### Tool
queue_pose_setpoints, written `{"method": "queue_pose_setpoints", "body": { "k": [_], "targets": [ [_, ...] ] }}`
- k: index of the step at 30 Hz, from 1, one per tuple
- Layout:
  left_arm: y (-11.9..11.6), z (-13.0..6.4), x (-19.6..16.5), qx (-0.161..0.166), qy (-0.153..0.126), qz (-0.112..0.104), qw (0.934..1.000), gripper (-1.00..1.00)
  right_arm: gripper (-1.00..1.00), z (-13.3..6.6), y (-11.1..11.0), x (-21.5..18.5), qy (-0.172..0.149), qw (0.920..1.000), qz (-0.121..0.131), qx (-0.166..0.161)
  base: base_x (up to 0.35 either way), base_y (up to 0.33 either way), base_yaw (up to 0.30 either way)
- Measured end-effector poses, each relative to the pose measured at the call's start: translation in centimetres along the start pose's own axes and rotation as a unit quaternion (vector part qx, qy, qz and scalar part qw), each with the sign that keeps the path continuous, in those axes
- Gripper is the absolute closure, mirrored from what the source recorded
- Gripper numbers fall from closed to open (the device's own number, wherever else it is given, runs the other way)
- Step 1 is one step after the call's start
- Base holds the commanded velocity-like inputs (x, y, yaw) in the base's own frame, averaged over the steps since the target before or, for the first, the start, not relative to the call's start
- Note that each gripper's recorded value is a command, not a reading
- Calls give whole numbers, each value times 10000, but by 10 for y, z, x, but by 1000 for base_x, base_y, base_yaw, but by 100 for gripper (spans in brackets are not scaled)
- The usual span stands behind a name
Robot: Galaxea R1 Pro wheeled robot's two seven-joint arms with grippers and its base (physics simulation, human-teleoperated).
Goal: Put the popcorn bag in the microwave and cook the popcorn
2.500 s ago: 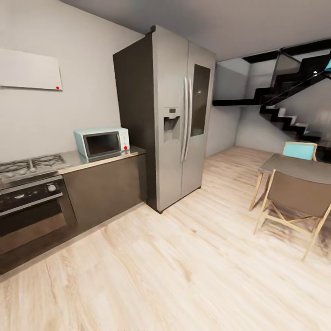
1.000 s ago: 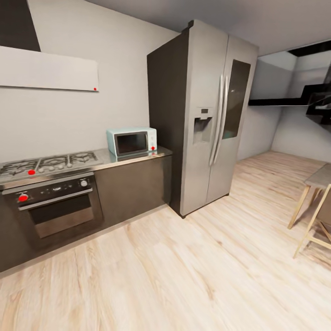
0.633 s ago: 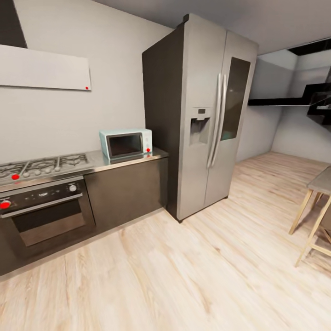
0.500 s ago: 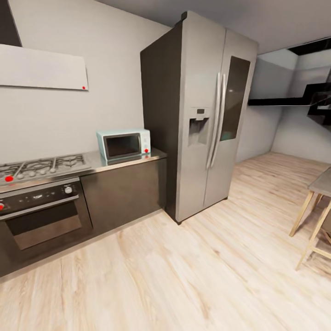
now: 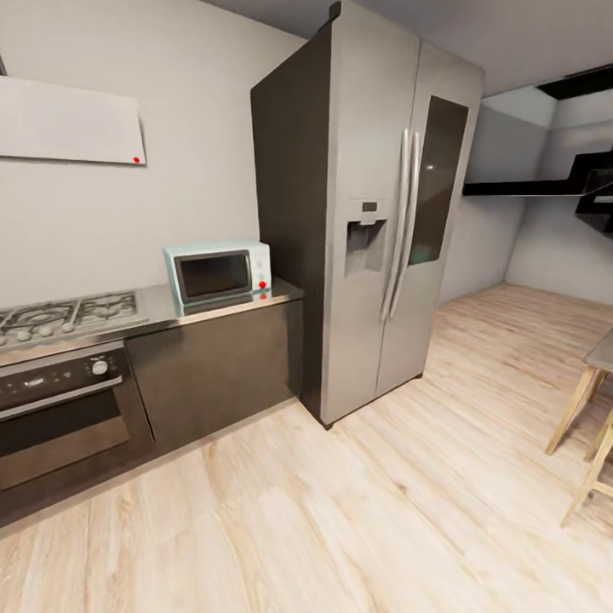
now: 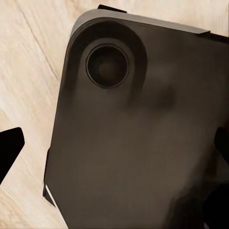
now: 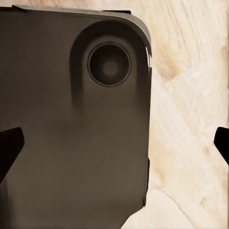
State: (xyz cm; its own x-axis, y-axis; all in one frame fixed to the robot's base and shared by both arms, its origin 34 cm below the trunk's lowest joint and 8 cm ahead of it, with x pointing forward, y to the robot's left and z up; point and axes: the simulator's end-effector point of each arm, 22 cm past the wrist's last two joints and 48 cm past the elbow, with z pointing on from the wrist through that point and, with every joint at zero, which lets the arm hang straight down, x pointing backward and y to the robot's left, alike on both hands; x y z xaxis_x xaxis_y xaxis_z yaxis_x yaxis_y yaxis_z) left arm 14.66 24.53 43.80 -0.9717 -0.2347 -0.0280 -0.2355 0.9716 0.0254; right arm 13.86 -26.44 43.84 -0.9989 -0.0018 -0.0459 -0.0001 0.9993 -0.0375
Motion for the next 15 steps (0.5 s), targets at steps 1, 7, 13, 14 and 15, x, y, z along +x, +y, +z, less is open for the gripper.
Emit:
{"method": "queue_pose_setpoints", "body": {
  "k": [1, 7, 13, 14, 15],
  "targets": [
    [0, 0, 0, -1, 4, -1, 10000, -100, -100, 0, 0, 0, 0, 10000, -1, -2, 319, -80, 0],
    [0, 0, 1, -2, 7, -7, 10000, -100, -100, 0, 1, 1, 16, 10000, -7, -6, 319, -27, 0],
    [0, 0, 0, -1, -2, -8, 10000, -100, -100, 0, 3, 0, 1, 10000, -14, -22, 320, -1, 0],
    [0, 0, 0, -1, -3, -8, 10000, -100, -100, 0, 3, 0, 2, 10000, -13, -22, 320, 0, 0],
    [0, 0, 0, -1, -3, -8, 10000, -100, -100, 0, 4, 0, 5, 10000, -10, -24, 320, 0, 0]
  ]
}}
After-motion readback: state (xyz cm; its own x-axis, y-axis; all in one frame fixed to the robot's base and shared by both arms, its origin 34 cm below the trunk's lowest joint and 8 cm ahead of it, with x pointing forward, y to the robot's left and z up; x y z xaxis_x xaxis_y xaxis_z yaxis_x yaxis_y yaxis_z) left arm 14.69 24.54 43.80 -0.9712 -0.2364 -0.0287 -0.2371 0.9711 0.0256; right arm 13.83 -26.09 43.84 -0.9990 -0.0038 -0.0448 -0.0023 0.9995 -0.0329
